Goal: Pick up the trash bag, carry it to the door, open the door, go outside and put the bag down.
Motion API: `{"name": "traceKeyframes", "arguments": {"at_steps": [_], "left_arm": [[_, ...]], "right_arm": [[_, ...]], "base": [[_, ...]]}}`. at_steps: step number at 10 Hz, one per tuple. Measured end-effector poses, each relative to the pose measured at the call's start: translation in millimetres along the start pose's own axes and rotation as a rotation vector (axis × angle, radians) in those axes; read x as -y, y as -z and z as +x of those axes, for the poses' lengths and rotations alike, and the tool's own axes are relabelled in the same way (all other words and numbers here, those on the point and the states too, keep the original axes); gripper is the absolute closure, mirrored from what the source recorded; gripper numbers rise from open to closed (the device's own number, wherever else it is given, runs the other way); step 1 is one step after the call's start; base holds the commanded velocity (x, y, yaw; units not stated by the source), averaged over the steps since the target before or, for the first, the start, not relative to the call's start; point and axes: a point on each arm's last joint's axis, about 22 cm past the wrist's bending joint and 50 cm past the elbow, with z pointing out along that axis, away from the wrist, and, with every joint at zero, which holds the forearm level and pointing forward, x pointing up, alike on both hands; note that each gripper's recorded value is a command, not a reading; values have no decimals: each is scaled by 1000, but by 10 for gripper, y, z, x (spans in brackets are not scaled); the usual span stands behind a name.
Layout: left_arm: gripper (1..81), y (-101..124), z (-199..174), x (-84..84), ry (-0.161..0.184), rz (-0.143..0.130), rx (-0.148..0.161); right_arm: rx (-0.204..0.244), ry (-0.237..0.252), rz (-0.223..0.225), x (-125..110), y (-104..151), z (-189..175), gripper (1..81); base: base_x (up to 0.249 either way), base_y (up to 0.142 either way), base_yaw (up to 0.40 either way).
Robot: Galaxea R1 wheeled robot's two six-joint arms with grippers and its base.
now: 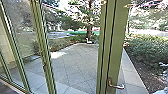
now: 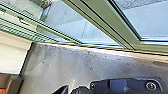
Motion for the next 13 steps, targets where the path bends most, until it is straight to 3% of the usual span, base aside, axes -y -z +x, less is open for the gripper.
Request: {"name": "traceKeyframes", "arguments": {"at_steps": [3, 7, 9, 13], "left_arm": [[811, -1, 5, -1, 0, 0, -1], [811, -12, 7, -34, 0, -4, -1], [811, -42, 15, -136, 1, -16, -3], [811, -39, 15, -126, 2, -15, -2]], "right_arm": [[0, 35, 13, 241, 133, 473, 10], [16, 12, 26, 535, 270, 836, 10], [26, 20, 42, 704, 271, 982, 10], [36, 28, 42, 965, 337, 1328, 10]], "base": [[0, 0, 0], [0, 0, 0], [0, 0, 0], [0, 0, 0]]}}
